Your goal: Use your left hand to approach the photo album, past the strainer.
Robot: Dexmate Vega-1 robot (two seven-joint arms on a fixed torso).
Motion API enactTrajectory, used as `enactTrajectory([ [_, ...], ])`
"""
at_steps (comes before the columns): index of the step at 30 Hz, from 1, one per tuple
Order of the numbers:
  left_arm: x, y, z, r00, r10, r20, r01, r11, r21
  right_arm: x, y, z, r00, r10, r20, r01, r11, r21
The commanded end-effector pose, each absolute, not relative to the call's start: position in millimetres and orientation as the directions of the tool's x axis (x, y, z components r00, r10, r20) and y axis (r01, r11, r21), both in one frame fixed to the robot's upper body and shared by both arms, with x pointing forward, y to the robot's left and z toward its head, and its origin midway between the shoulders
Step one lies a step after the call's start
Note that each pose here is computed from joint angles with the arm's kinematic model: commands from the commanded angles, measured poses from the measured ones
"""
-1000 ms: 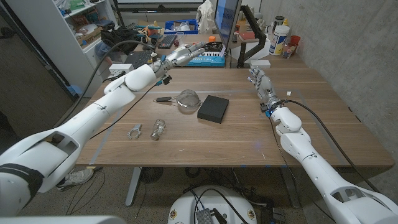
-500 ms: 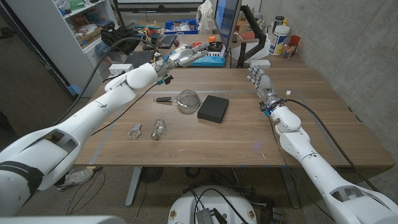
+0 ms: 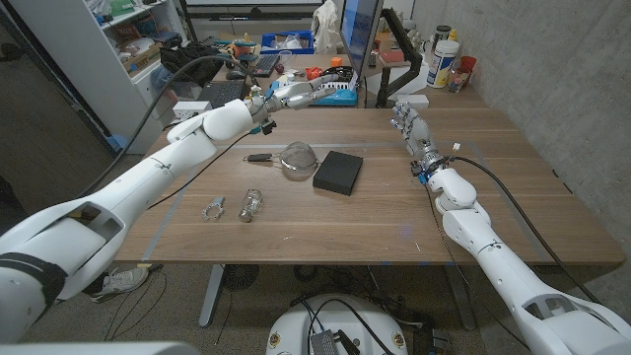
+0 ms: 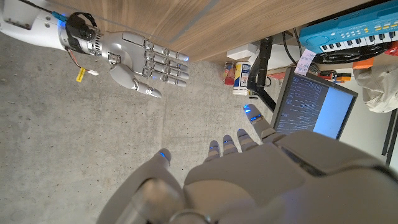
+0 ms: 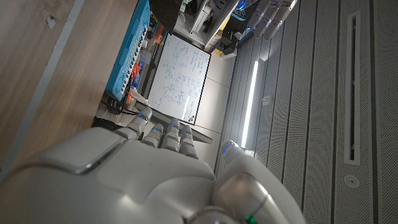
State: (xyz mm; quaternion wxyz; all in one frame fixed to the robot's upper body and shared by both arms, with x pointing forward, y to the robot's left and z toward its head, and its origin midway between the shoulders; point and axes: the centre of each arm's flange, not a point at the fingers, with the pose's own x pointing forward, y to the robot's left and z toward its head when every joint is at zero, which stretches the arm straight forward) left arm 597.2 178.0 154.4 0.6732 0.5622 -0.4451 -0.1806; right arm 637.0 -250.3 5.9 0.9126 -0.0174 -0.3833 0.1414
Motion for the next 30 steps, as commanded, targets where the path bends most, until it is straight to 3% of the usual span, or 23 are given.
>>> enactTrajectory([
  [1, 597.8, 169.9, 152.9, 0.549, -0.756, 0.356, -0.288, 0.229, 0.930, 637.3, -249.6, 6.4, 0.665, 0.273, 0.695, -0.246, 0.959, -0.142],
  [30, 605.3, 163.3, 144.0, 0.575, -0.758, 0.307, -0.298, 0.155, 0.942, 639.5, -251.1, 5.3, 0.666, 0.274, 0.693, -0.243, 0.959, -0.145],
])
